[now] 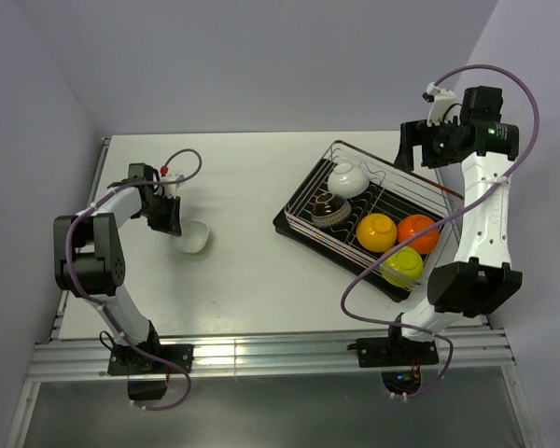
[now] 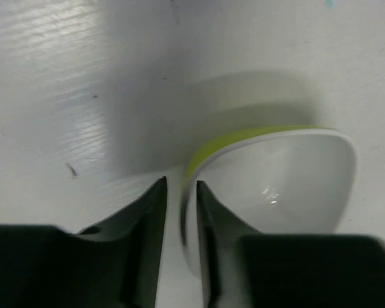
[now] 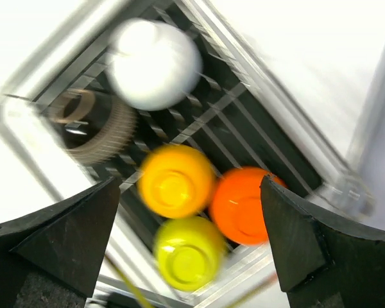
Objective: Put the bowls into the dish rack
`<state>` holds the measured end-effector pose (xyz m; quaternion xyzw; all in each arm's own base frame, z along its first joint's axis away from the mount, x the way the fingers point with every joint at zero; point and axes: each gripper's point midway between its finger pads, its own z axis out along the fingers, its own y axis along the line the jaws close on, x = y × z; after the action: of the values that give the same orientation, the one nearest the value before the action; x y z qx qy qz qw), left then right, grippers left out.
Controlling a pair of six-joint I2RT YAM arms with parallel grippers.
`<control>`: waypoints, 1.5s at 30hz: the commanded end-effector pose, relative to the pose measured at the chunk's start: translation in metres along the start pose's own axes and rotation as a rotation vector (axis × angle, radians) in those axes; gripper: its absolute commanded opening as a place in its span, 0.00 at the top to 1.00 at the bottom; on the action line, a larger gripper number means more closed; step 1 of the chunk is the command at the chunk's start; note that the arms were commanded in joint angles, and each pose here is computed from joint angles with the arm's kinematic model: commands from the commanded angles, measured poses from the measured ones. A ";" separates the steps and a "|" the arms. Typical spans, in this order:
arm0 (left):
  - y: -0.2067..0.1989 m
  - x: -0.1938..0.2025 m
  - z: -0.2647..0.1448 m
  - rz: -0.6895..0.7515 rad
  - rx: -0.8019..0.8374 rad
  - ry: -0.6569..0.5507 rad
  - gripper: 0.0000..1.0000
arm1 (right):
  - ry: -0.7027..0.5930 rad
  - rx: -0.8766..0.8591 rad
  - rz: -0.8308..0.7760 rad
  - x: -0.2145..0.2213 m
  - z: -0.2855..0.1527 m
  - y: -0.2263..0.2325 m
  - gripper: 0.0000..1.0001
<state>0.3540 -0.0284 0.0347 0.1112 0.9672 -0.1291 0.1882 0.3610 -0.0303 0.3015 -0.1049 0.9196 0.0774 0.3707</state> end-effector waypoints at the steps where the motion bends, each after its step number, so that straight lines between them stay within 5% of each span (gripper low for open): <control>1: -0.017 -0.015 -0.005 -0.003 0.090 -0.072 0.83 | -0.118 -0.195 0.075 -0.023 -0.022 0.044 0.04; 4: -0.031 -0.036 -0.016 -0.059 0.148 -0.131 1.00 | -0.159 -0.279 0.118 -0.027 -0.027 0.062 0.10; 12: -0.097 -0.133 -0.104 -0.192 0.454 -0.423 1.00 | -0.328 -0.419 0.150 -0.044 -0.055 0.102 0.10; 17: -0.140 -0.198 -0.178 -0.194 0.512 -0.676 1.00 | -0.352 -0.481 0.163 -0.049 -0.058 0.120 0.10; 20: -0.175 -0.219 -0.204 -0.163 0.530 -0.729 1.00 | -0.365 -0.530 0.174 -0.055 -0.060 0.133 0.10; 33: -0.277 -0.228 -0.239 -0.214 0.730 -0.744 1.00 | -0.322 -0.843 0.171 -0.071 -0.052 0.236 0.09; 45: -0.312 -0.206 -0.226 -0.209 0.857 -0.677 1.00 | -0.205 -0.956 0.289 -0.080 -0.031 0.274 0.03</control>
<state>0.4013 -0.2826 0.3372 0.0014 0.7641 -0.5202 0.3815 0.3229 0.2329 0.3806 -0.1291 0.7600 0.5343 0.3467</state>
